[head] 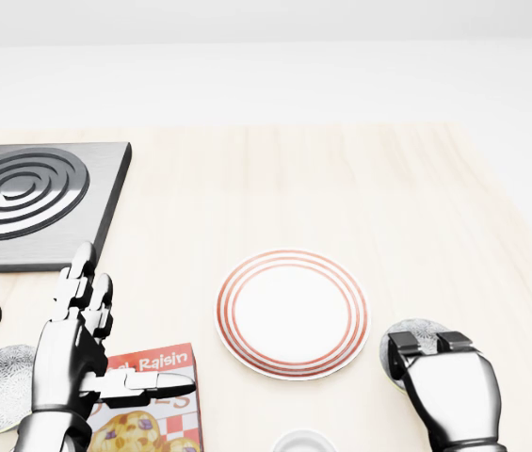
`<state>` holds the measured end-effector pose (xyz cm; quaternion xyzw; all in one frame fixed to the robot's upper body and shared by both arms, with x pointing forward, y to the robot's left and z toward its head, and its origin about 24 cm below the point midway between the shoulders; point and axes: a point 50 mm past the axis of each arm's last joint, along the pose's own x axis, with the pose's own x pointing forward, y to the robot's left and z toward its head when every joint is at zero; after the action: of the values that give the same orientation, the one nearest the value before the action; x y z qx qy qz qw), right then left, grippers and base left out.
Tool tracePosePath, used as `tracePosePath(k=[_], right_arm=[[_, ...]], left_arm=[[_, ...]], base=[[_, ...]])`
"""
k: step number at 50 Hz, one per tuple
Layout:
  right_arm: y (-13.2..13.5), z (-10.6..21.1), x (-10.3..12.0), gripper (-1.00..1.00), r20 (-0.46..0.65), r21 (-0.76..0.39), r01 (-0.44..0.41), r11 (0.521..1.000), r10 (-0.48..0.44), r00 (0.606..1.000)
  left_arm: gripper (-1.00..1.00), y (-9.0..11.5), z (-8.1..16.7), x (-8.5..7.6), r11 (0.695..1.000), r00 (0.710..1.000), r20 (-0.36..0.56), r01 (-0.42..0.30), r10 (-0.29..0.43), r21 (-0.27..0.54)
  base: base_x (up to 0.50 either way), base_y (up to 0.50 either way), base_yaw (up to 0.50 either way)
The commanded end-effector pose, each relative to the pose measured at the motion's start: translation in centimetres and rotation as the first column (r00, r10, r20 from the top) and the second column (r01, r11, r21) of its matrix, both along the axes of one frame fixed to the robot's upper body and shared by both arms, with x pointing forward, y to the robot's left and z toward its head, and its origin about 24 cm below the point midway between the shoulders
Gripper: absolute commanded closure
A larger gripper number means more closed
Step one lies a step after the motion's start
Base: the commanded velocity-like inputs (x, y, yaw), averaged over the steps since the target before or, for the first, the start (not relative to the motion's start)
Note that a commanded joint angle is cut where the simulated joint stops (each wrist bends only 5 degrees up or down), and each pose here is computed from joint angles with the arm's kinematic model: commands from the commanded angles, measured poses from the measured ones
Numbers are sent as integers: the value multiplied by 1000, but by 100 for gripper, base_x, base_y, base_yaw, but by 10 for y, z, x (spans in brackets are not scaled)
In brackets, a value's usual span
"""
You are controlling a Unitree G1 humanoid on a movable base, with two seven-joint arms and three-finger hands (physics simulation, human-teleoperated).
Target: Pick the akita bowl next to the plate and place it on the plate.
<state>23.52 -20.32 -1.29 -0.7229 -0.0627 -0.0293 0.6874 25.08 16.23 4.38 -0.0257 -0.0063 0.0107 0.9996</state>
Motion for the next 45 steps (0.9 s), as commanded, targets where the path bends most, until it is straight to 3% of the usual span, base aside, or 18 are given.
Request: tracePosePath(k=[1, 16, 21, 25, 26, 35, 45], right_arm=[[-3, -56, -35, 100, -266, 9, 37, 999, -33, 964], [-7, -35, -26, 100, -164, 7, 45, 999, -43, 986], [-10, -10, -19, 100, -42, 3, 48, 999, -48, 998], [-10, -3, -18, 100, -10, -3, 48, 999, -49, 999], [-9, 14, -17, 100, 66, 4, 44, 999, -44, 997], [-8, 48, -17, 100, 221, 4, 57, 998, -56, 974], [-8, 70, -15, 100, 283, -1, 71, 997, -68, 957]], left_arm=[[-100, 0, 1, 0, 1000, 1000, 0, 0, 0, 0], [-100, 0, 1, 0, 1000, 1000, -1, 1, -1, 0], [-100, 0, 2, 0, 1000, 1000, 0, 1, -1, 1], [-100, -1, 3, -1, 1000, 1000, 0, 1, -1, 1], [-100, -1, 2, 0, 1000, 1000, 0, 1, -1, 1], [-100, 0, 1, 0, 1000, 1000, 0, 1, -1, 1], [-100, -1, 3, -1, 1000, 1000, 1, 1, -1, 1]], base=[[0, 0, 0], [0, 0, 0], [0, 0, 0], [0, 0, 0], [0, 0, 0], [0, 0, 0], [0, 0, 0]])
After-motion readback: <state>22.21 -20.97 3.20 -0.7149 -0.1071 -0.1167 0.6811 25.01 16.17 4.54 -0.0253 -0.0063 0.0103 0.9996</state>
